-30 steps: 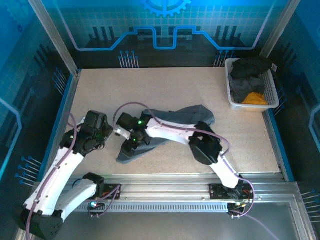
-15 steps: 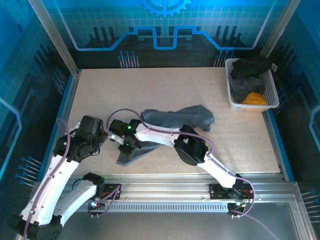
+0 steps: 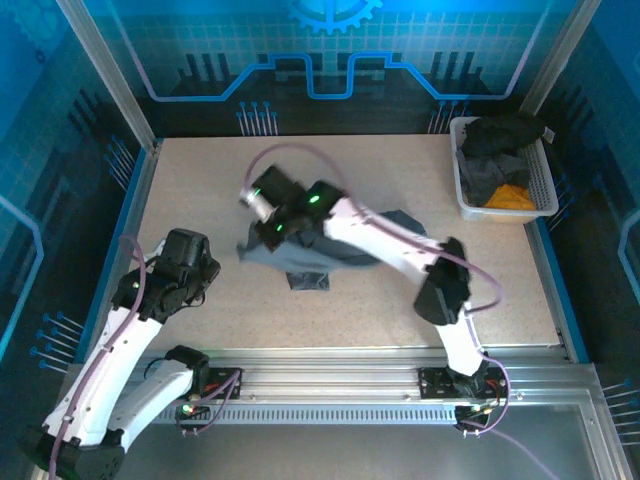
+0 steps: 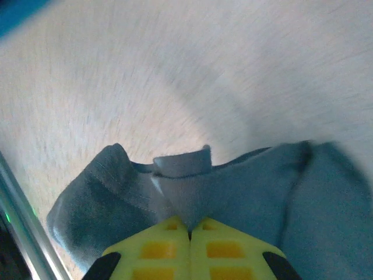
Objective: Fold and stack the t-shirts
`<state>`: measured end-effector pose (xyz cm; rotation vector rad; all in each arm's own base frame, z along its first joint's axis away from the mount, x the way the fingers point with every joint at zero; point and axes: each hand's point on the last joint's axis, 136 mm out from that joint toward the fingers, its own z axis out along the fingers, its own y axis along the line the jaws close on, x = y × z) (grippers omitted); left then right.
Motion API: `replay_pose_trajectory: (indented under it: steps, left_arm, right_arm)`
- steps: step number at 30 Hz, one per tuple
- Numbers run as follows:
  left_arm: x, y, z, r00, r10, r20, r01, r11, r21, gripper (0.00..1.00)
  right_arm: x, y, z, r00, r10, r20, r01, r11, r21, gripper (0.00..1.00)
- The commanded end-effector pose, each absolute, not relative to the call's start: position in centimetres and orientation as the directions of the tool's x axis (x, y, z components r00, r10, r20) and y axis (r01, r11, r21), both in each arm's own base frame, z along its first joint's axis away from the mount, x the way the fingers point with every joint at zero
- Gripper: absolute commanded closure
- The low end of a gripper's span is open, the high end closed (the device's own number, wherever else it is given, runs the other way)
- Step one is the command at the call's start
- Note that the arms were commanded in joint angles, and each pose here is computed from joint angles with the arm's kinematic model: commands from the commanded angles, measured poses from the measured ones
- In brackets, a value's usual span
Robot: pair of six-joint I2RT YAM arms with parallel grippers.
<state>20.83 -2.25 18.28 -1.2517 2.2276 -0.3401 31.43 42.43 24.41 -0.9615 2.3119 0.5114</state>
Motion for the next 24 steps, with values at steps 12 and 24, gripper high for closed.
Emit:
replay_pose_trajectory:
  steps: [12, 24]
  left_arm:
    - [29.4, -17.2, 15.5, -0.777, -0.612, -0.148, -0.376, 0.638, -0.672, 0.39]
    - [32.3, -22.1, 8.0, -0.793, -0.609, 0.005, -0.492, 0.636, -0.595, 0.33]
  right_arm:
    - [39.6, 16.4, 31.9, -0.708, 0.156, -0.689, -0.088, 0.948, 0.305, 1.00]
    - [37.1, 8.1, 26.4, -0.743, 0.305, -0.596, 0.124, 0.938, 0.325, 1.00]
